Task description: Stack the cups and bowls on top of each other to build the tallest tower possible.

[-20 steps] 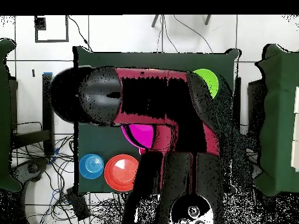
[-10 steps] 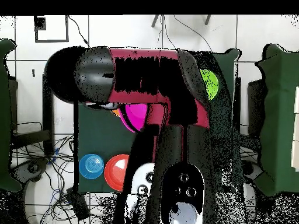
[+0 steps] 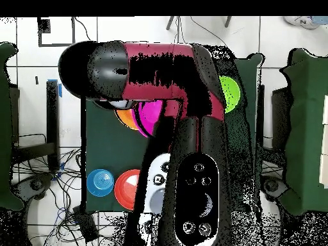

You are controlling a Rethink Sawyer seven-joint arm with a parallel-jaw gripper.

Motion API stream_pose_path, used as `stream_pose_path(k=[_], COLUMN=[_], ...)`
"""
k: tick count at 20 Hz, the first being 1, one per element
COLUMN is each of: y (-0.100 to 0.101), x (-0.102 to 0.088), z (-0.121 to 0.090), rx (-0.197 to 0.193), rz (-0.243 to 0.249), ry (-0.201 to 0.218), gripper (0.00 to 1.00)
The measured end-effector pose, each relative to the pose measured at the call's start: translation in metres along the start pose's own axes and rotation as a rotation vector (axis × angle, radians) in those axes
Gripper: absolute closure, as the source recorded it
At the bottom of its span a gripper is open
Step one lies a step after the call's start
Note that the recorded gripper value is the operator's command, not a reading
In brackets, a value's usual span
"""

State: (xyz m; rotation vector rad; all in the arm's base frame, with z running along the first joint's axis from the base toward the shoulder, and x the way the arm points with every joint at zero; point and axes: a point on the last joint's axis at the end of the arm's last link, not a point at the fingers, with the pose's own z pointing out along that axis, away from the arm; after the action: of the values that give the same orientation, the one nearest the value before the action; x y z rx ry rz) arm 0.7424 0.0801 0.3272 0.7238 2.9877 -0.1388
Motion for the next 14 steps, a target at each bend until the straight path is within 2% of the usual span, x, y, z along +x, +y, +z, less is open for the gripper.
stream_pose_path(k=[5,14], y=[0.002,0.003], x=[0.001,0.002], z=[0.015,0.026], rx=[0.007,0.012], rz=[-0.002,-0.003], ry=[0.023,0.039], gripper=[1.00,1.00])
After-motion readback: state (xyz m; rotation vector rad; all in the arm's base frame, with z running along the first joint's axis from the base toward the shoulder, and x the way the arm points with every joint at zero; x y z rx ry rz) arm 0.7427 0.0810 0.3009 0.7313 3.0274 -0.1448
